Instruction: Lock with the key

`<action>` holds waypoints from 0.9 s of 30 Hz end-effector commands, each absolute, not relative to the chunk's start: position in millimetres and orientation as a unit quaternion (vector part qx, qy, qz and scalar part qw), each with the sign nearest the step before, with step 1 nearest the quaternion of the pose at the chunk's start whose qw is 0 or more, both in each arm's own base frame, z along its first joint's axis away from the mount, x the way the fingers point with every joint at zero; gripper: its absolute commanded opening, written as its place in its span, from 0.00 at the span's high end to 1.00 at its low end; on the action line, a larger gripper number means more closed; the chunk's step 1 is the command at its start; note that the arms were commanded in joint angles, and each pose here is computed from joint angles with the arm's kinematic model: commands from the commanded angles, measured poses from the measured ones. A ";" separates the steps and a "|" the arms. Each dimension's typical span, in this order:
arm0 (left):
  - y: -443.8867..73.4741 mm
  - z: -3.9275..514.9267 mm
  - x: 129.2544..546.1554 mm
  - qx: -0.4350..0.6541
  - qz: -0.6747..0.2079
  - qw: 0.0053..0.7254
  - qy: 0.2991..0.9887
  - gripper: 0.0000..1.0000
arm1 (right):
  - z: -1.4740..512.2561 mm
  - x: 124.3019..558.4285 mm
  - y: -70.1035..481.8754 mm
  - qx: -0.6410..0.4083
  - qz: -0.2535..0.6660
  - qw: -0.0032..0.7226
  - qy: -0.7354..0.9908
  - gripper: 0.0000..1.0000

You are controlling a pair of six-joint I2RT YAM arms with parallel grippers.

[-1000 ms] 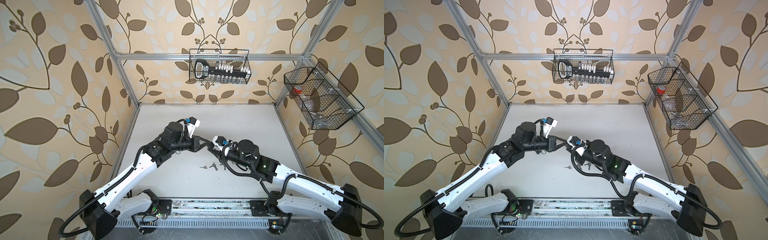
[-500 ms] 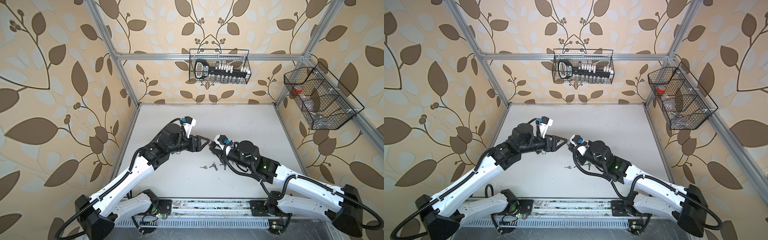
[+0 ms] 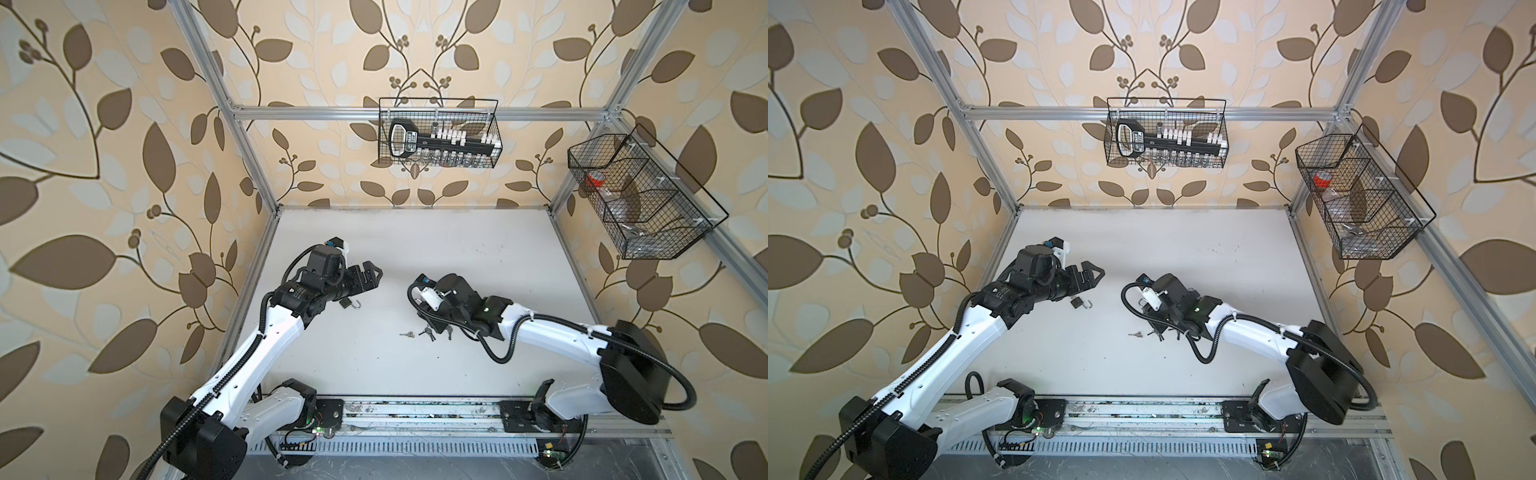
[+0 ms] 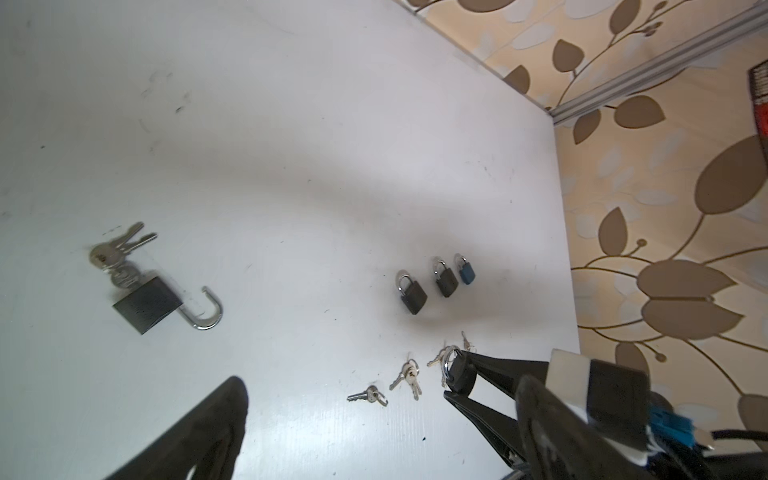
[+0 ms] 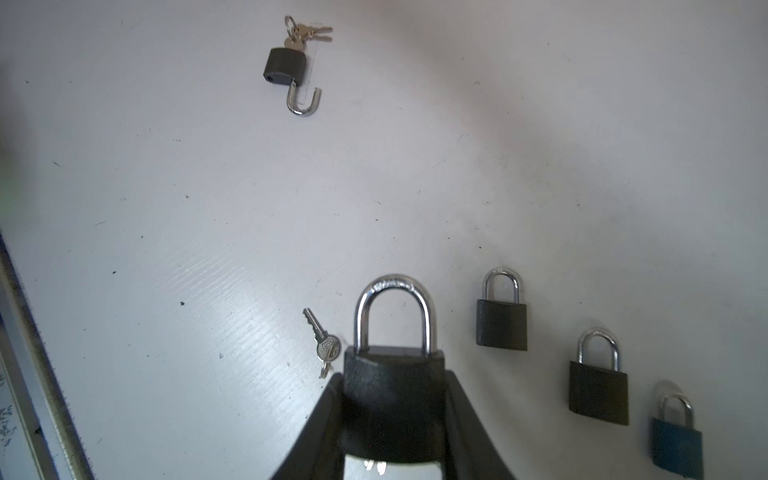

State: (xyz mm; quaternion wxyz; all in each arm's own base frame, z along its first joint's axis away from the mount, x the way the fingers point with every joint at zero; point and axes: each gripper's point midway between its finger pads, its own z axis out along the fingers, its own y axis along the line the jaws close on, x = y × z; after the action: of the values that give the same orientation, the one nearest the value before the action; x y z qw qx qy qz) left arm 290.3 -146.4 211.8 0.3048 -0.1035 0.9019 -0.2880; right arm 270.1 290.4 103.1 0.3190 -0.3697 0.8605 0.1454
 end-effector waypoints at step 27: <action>-111.6 230.2 289.9 -0.148 -0.233 0.347 0.896 0.01 | 37.0 322.0 314.3 -0.351 0.099 0.193 0.911 1.00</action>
State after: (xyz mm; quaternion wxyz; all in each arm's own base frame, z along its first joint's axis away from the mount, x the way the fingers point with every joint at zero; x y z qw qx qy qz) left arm 285.2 -117.7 221.1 0.3282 -0.1571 0.8988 -0.2443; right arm 317.1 312.6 36.7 0.1954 -0.3447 0.9121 0.1057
